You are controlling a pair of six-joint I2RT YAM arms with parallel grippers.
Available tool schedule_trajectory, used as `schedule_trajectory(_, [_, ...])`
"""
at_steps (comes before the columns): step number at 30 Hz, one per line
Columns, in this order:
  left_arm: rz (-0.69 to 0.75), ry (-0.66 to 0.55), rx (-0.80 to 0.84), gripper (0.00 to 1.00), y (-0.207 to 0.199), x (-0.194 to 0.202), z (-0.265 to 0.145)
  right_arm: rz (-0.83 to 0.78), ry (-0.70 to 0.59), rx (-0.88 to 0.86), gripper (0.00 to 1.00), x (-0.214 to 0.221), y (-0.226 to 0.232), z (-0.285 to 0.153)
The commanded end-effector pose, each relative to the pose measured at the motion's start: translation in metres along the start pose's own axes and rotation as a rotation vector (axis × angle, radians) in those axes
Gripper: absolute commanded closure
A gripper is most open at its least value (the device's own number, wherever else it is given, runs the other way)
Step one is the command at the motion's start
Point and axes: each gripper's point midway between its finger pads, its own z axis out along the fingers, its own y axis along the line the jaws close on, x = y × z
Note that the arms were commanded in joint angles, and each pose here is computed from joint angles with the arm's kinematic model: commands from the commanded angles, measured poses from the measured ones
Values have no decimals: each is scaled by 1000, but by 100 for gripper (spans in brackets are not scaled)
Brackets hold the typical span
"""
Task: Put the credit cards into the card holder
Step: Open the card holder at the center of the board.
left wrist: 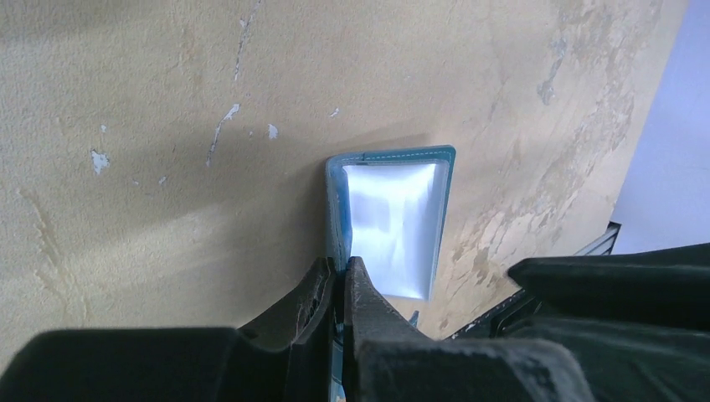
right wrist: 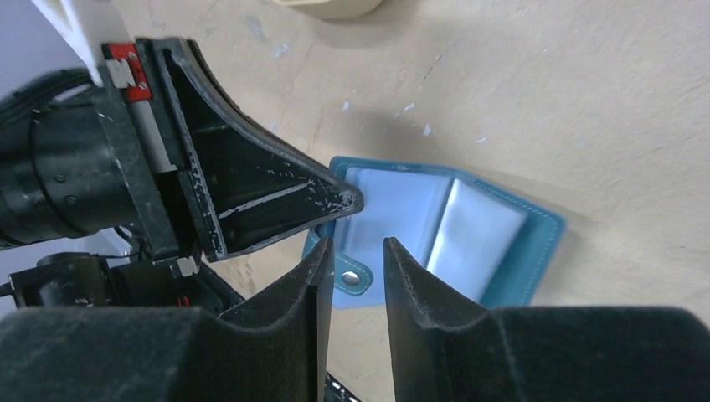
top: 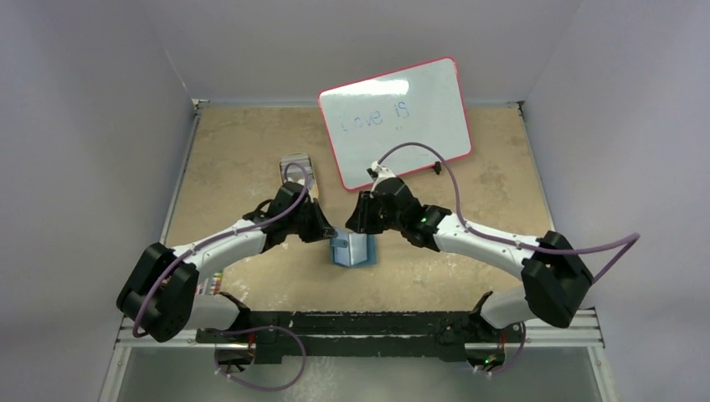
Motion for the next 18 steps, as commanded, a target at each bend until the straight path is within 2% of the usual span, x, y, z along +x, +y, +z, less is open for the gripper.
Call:
schedule_trajectory(1, [-1,-44,68,100,-19,-15,0,37,28,-33,70,7,11,14])
schedule_trajectory(4, [2,-51,89,100,-20,-15,1,40,44,18,69,15,-3,21])
schedule_trajectory(7, [-18,-65,129,100,-22,-15,6,39,78,69,61,26,-16,25])
schedule_trajectory(14, [-117,-65,313,100,-42,-11,24,56,135,169,52,54,-49,30])
schedule_trajectory(18, [-128,-50,326,100,-40,-7,34,49,143,250,49,63,-70,35])
